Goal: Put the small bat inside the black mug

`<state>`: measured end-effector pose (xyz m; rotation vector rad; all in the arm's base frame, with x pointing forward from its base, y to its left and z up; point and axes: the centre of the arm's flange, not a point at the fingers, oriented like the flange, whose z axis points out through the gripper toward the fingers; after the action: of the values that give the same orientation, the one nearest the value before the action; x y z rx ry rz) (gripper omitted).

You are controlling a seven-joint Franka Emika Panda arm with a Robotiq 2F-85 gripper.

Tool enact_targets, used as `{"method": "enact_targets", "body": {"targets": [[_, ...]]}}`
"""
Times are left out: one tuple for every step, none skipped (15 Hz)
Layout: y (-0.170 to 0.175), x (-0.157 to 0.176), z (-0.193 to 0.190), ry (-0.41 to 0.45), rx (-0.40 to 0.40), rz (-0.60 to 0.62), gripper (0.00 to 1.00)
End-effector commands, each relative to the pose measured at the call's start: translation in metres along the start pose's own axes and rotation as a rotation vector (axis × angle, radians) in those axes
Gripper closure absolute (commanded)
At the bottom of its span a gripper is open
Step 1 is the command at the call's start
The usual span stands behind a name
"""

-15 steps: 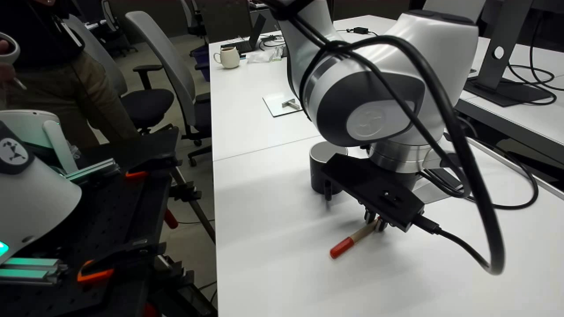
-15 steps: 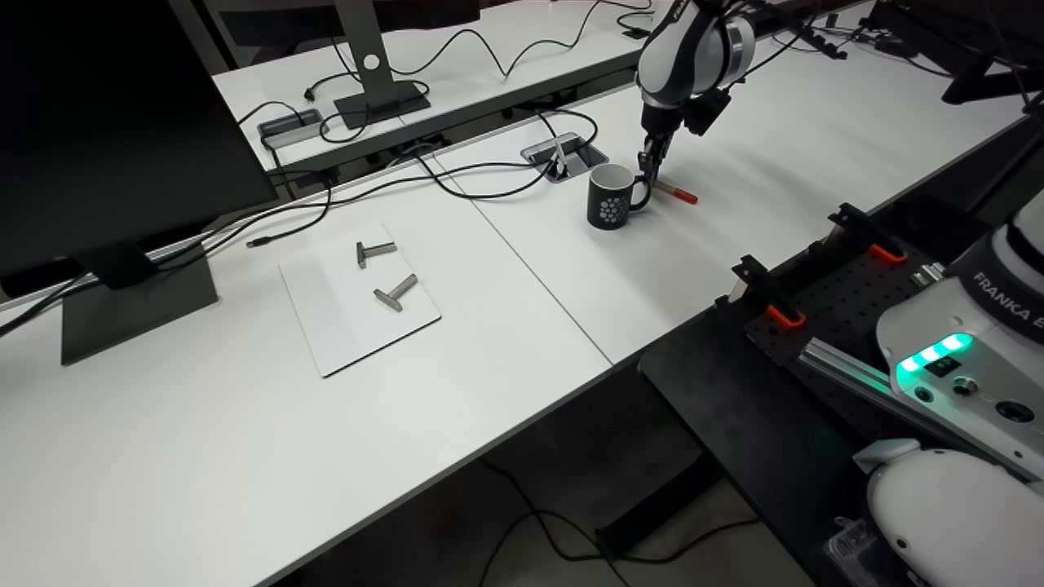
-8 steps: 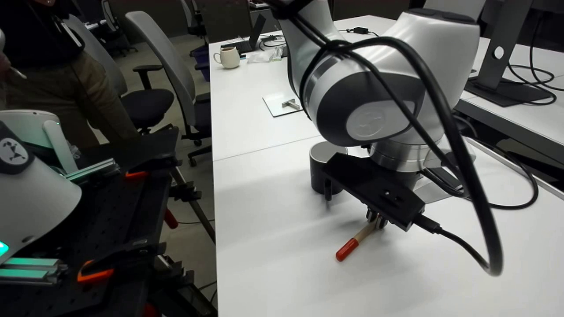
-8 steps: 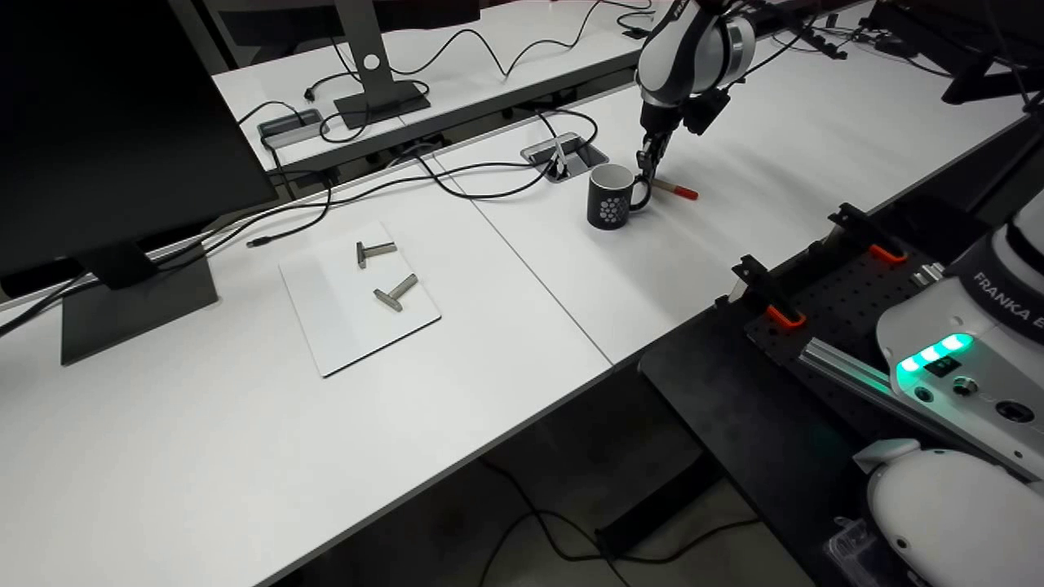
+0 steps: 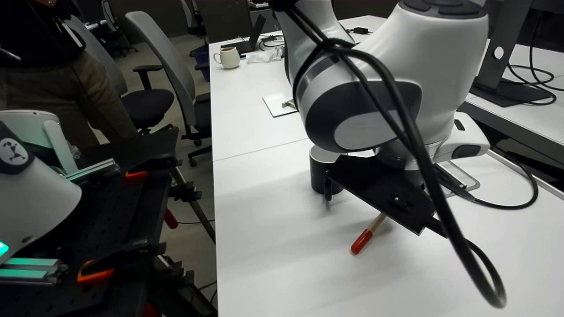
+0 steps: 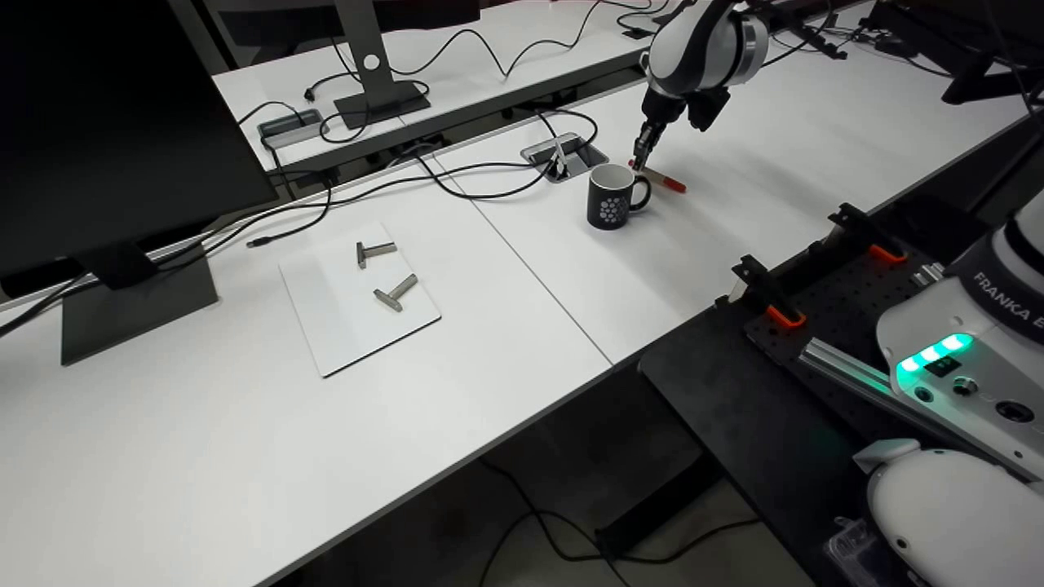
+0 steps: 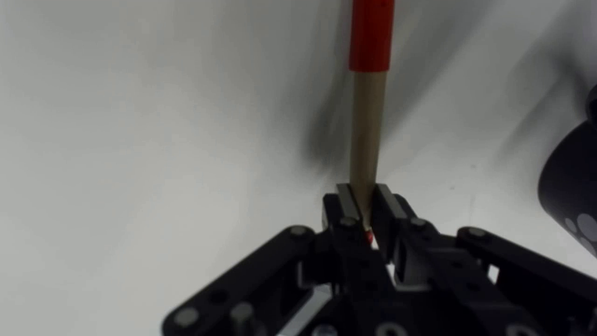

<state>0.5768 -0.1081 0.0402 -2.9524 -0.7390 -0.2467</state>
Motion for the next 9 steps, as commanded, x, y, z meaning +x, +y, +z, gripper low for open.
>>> {"method": "enact_targets", "body": {"targets": [[-0.008, -0.013, -0.02, 0.094, 0.032, -0.067, 0.97], [-0.01, -0.012, -0.023, 0.117, 0.039, -0.087, 0.97], [-0.012, -0.013, -0.026, 0.136, 0.045, -0.103, 0.97], [-0.015, -0.013, -0.03, 0.149, 0.045, -0.116, 0.97], [-0.018, -0.013, -0.033, 0.164, 0.047, -0.129, 0.97], [-0.02, -0.014, -0.036, 0.18, 0.05, -0.142, 0.97], [-0.022, -0.014, -0.04, 0.197, 0.054, -0.156, 0.97], [-0.024, -0.015, -0.043, 0.216, 0.063, -0.17, 0.97], [-0.025, -0.016, -0.046, 0.234, 0.068, -0.183, 0.97]]}}
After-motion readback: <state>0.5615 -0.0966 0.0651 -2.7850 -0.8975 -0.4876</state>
